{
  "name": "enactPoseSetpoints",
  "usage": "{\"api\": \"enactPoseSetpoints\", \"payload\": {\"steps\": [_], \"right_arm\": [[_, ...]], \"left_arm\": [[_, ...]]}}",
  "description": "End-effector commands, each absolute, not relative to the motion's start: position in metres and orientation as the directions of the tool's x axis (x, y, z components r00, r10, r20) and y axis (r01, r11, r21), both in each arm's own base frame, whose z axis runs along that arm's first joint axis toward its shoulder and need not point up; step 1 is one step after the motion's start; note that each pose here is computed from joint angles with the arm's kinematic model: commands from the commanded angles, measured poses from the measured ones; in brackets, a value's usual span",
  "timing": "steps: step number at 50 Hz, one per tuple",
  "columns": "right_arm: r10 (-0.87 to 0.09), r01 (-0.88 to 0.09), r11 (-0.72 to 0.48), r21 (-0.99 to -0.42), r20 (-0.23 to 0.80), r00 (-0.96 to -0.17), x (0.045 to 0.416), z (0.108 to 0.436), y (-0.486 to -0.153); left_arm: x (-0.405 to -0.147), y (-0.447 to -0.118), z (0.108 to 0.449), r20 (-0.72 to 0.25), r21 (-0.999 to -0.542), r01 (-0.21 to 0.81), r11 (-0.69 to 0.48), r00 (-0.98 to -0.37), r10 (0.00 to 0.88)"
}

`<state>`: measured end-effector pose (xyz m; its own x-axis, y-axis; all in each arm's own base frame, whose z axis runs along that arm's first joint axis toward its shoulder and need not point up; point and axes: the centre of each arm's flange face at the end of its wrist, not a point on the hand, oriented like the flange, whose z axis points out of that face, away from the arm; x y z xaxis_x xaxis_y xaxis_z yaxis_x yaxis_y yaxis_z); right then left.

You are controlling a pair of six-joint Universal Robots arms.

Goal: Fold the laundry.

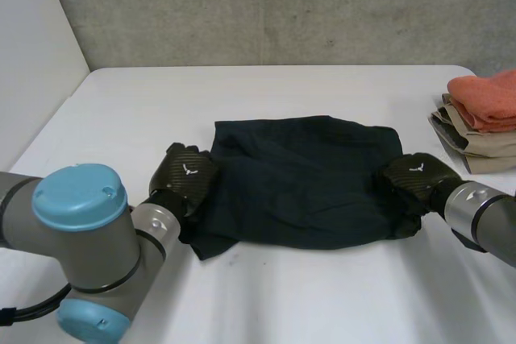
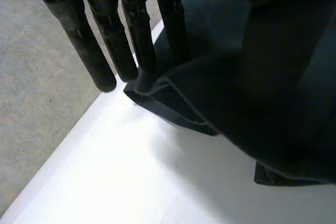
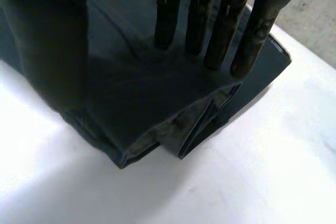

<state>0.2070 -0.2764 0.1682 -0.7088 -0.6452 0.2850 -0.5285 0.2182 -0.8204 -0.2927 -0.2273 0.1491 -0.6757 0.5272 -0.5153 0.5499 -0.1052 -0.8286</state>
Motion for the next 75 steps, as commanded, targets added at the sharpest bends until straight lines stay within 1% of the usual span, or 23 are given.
{"api": "enactPoseSetpoints", "payload": {"steps": [1, 9, 11, 12, 15, 20, 28, 33, 37, 42, 46, 51, 55, 57, 60, 62, 63, 64, 66, 67, 69, 71, 75], "right_arm": [[-0.636, -0.521, 0.197, -0.831, 0.296, -0.713, 0.209, 0.155, -0.287], [-0.611, -0.518, 0.159, -0.841, 0.328, -0.720, 0.207, 0.163, -0.293], [-0.599, -0.514, 0.132, -0.847, 0.345, -0.722, 0.208, 0.174, -0.294], [-0.593, -0.511, 0.114, -0.852, 0.354, -0.723, 0.208, 0.181, -0.293], [-0.559, -0.499, 0.030, -0.866, 0.399, -0.727, 0.207, 0.217, -0.289], [-0.504, -0.480, -0.088, -0.873, 0.454, -0.735, 0.206, 0.268, -0.285], [-0.392, -0.443, -0.283, -0.851, 0.524, -0.756, 0.205, 0.359, -0.274], [-0.321, -0.412, -0.386, -0.825, 0.539, -0.779, 0.204, 0.405, -0.271], [-0.294, -0.390, -0.429, -0.815, 0.534, -0.792, 0.202, 0.424, -0.268], [-0.310, -0.390, -0.413, -0.823, 0.530, -0.790, 0.204, 0.418, -0.276], [-0.366, -0.404, -0.334, -0.852, 0.512, -0.777, 0.211, 0.387, -0.299], [-0.426, -0.411, -0.277, -0.869, 0.494, -0.758, 0.224, 0.354, -0.317], [-0.456, -0.410, -0.262, -0.874, 0.486, -0.745, 0.237, 0.328, -0.336], [-0.433, -0.401, -0.285, -0.871, 0.490, -0.756, 0.242, 0.318, -0.352], [-0.368, -0.387, -0.346, -0.855, 0.503, -0.782, 0.244, 0.319, -0.370], [-0.272, -0.362, -0.450, -0.816, 0.512, -0.815, 0.247, 0.329, -0.387], [-0.239, -0.349, -0.489, -0.799, 0.508, -0.827, 0.248, 0.334, -0.391], [-0.208, -0.334, -0.534, -0.776, 0.504, -0.839, 0.250, 0.340, -0.395], [-0.111, -0.283, -0.664, -0.692, 0.465, -0.878, 0.254, 0.363, -0.404], [-0.084, -0.266, -0.700, -0.663, 0.446, -0.891, 0.254, 0.371, -0.406], [-0.032, -0.215, -0.787, -0.578, 0.386, -0.922, 0.252, 0.396, -0.407], [-0.028, -0.179, -0.820, -0.544, 0.350, -0.936, 0.252, 0.408, -0.405], [-0.052, -0.122, -0.836, -0.535, 0.298, -0.953, 0.250, 0.423, -0.404]], "left_arm": [[-0.297, -0.235, 0.145, -0.516, -0.828, 0.550, -0.105, -0.676, 0.527], [-0.301, -0.230, 0.151, -0.505, -0.838, 0.530, -0.131, -0.662, 0.554], [-0.300, -0.229, 0.159, -0.507, -0.840, 0.524, -0.140, -0.667, 0.545], [-0.300, -0.228, 0.174, -0.510, -0.846, 0.505, -0.168, -0.679, 0.528], [-0.297, -0.225, 0.200, -0.507, -0.858, 0.468, -0.212, -0.702, 0.501], [-0.289, -0.213, 0.268, -0.458, -0.884, 0.342, -0.320, -0.772, 0.441], [-0.279, -0.196, 0.355, -0.410, -0.864, 0.217, -0.455, -0.827, 0.384], [-0.278, -0.195, 0.383, -0.401, -0.849, 0.193, -0.491, -0.840, 0.364], [-0.277, -0.196, 0.399, -0.393, -0.837, 0.177, -0.517, -0.852, 0.346], [-0.275, -0.203, 0.402, -0.391, -0.835, 0.179, -0.521, -0.859, 0.332], [-0.273, -0.218, 0.391, -0.393, -0.845, 0.203, -0.494, -0.862, 0.319], [-0.288, -0.259, 0.340, -0.378, -0.899, 0.242, -0.366, -0.849, 0.368], [-0.300, -0.292, 0.318, -0.372, -0.903, 0.244, -0.354, -0.856, 0.358], [-0.302, -0.309, 0.314, -0.368, -0.897, 0.238, -0.371, -0.868, 0.334], [-0.307, -0.339, 0.318, -0.356, -0.870, 0.206, -0.447, -0.890, 0.284], [-0.310, -0.350, 0.329, -0.348, -0.838, 0.180, -0.516, -0.904, 0.249], [-0.312, -0.361, 0.348, -0.321, -0.786, 0.140, -0.603, -0.925, 0.204], [-0.312, -0.366, 0.360, -0.304, -0.754, 0.120, -0.646, -0.935, 0.181], [-0.314, -0.369, 0.382, -0.270, -0.686, 0.083, -0.723, -0.951, 0.147], [-0.312, -0.368, 0.405, -0.229, -0.619, 0.055, -0.783, -0.967, 0.113], [-0.309, -0.366, 0.424, -0.180, -0.562, 0.031, -0.826, -0.980, 0.086], [-0.305, -0.362, 0.444, -0.114, -0.508, 0.004, -0.861, -0.991, 0.063], [-0.299, -0.354, 0.458, -0.067, -0.489, -0.031, -0.872, -0.995, 0.074]]}}
